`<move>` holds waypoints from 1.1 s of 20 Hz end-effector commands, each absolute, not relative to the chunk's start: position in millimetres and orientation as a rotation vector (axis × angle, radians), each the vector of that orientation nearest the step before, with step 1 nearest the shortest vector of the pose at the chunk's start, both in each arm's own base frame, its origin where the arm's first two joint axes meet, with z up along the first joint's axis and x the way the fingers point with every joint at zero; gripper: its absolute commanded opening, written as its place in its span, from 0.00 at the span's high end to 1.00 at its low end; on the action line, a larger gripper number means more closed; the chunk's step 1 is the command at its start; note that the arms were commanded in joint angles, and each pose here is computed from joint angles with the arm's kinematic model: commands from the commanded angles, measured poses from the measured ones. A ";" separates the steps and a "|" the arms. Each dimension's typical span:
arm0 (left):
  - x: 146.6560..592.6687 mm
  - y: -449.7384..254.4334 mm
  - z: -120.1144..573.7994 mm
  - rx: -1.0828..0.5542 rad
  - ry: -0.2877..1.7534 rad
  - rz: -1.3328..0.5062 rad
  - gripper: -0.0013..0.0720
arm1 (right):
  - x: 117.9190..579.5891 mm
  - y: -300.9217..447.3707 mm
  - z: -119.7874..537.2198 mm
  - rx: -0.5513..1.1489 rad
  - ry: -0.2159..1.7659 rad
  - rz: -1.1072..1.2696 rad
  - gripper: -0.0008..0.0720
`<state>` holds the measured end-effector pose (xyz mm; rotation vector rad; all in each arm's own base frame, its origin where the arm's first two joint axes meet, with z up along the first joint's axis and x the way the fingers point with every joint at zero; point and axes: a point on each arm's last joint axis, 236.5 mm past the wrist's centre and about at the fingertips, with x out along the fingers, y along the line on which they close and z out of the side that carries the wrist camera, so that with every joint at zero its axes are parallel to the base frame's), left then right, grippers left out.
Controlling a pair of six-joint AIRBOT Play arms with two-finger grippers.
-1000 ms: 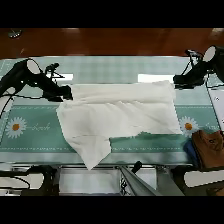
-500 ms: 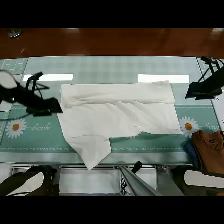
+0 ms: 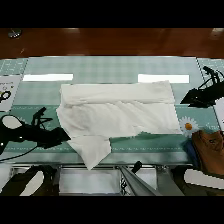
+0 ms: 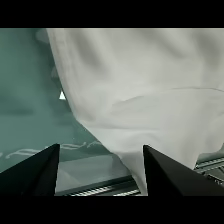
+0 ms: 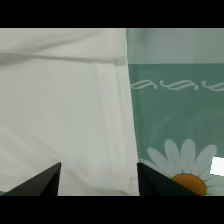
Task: Fold the shirts.
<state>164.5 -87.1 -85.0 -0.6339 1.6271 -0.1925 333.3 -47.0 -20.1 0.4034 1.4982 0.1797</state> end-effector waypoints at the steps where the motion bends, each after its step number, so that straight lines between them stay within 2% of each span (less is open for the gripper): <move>1: 167.4 -99.2 -92.9 -0.737 1.577 -0.183 0.14 | 337.0 -46.0 -20.8 0.414 1.476 0.184 0.24; 5: 167.2 -100.5 -97.4 -0.756 1.597 -0.176 0.14 | 337.3 -46.2 -20.8 0.414 1.475 0.184 0.24; 10: 172.0 -140.4 -99.3 -0.752 1.600 -0.286 0.17 | 336.8 -46.0 -20.9 0.415 1.477 0.184 0.24; 11: 173.3 -150.3 -100.6 -0.747 1.595 -0.305 0.30 | 336.4 -45.8 -20.6 0.414 1.478 0.185 0.24; 12: 173.4 -158.7 -102.6 -0.739 1.596 -0.319 0.66 | 335.8 -45.6 -20.6 0.415 1.481 0.186 0.24; 13: 173.1 -164.0 -104.3 -0.734 1.598 -0.325 0.96 | 334.4 -45.3 -20.6 0.414 1.487 0.188 0.24; 17: 174.1 -163.8 -105.4 -0.737 1.596 -0.320 0.95 | 317.3 -71.1 -33.1 0.350 1.547 0.114 0.27; 19: 173.5 -163.7 -105.2 -0.739 1.599 -0.321 0.95 | 296.9 -73.8 -47.9 0.484 1.573 0.102 0.25; 21: 173.6 -163.6 -105.3 -0.738 1.598 -0.321 0.95 | 277.7 -68.9 -61.2 0.632 1.581 0.116 0.16; 22: 173.8 -163.6 -105.3 -0.736 1.597 -0.323 0.95 | 273.9 -64.6 -65.4 0.688 1.571 0.126 0.16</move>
